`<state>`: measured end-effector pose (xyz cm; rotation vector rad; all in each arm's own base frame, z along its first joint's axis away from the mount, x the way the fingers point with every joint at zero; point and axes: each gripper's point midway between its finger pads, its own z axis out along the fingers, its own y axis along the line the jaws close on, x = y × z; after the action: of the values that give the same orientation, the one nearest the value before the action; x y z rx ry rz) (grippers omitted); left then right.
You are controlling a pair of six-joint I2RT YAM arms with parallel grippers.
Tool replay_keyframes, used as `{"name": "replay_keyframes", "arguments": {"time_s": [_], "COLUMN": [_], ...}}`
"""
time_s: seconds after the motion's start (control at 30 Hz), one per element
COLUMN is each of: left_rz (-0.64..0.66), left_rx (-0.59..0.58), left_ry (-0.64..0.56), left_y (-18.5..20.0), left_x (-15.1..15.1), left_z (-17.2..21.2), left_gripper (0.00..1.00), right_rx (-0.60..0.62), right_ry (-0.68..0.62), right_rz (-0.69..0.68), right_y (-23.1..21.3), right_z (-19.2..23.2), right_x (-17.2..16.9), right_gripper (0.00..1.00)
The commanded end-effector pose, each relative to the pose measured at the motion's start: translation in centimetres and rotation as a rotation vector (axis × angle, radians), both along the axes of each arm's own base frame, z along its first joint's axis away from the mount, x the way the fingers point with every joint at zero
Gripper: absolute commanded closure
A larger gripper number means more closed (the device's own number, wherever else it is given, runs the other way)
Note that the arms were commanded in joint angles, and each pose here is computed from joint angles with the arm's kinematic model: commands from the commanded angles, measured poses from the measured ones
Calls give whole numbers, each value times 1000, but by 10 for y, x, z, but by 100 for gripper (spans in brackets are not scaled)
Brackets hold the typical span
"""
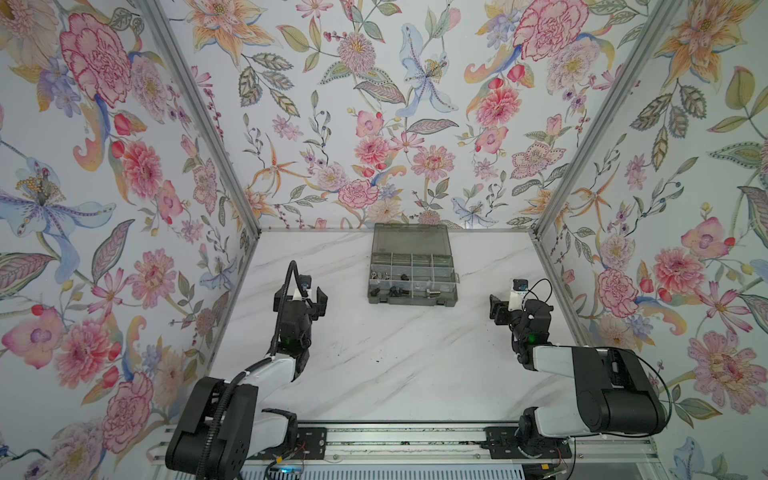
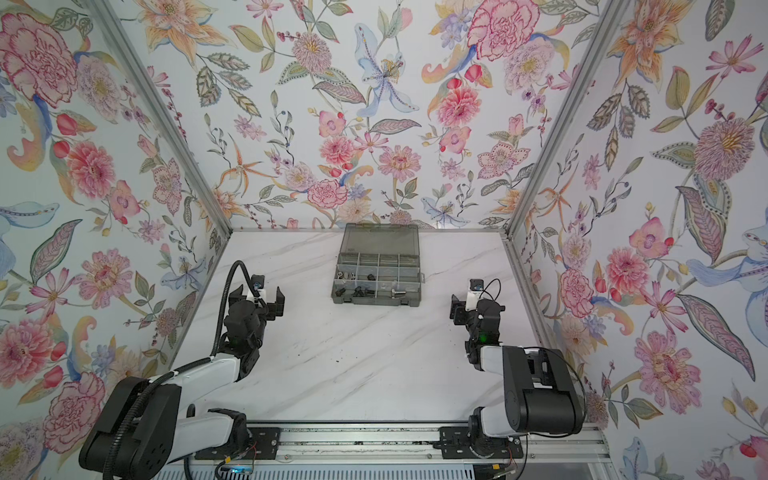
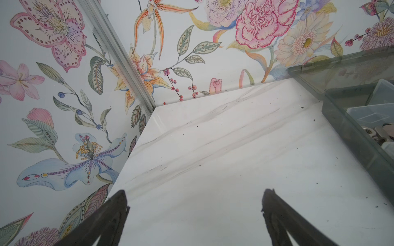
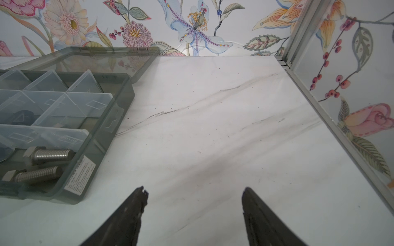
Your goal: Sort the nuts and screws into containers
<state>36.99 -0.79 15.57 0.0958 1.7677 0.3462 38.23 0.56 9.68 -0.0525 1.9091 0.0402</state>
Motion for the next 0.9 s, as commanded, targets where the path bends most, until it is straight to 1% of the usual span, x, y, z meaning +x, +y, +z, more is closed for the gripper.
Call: {"name": "replay_keyframes", "arguments": {"time_s": [0.0,0.07,0.13,0.17,0.3,0.37,0.43,0.47,0.63,0.7,0.8,0.87], "left_rz": [4,16,7,3,24,33,26,30,86,90,91,92], "left_rx": [-30,-39,-35,-34,-32,-68,-61,-66,-73,-77,-75,-77], "left_ry": [-74,-94,-92,-115,-164,-156,-192,-166,-193,-186,-187,-187], "left_y": [9,15,14,14,20,27,27,27,36,37,37,37], "left_x": [1,2,7,6,4,3,1,2,-1,-1,-1,-1], "left_z": [2,-2,-1,1,-4,-11,-6,-12,-7,-9,-9,-8], "left_gripper": [1,1,1,1,1,1,1,1,1,1,1,1], "right_rx": [-1,-10,-17,-20,-31,-38,-45,-46,-47,-44,-37,-37], "right_ry": [-105,-118,-103,-112,-116,-122,-132,-133,-110,-104,-97,-96], "right_rz": [3,20,29,31,16,4,-10,-13,-39,-43,-51,-49], "right_y": [0,4,6,7,6,6,5,5,1,0,-3,-3], "right_z": [13,11,9,10,11,11,12,12,10,9,8,8], "right_x": [3,3,2,2,0,-1,-2,-2,2,3,5,5], "right_gripper": [26,26,26,26,26,26,25,25,20,16,2,1]}}
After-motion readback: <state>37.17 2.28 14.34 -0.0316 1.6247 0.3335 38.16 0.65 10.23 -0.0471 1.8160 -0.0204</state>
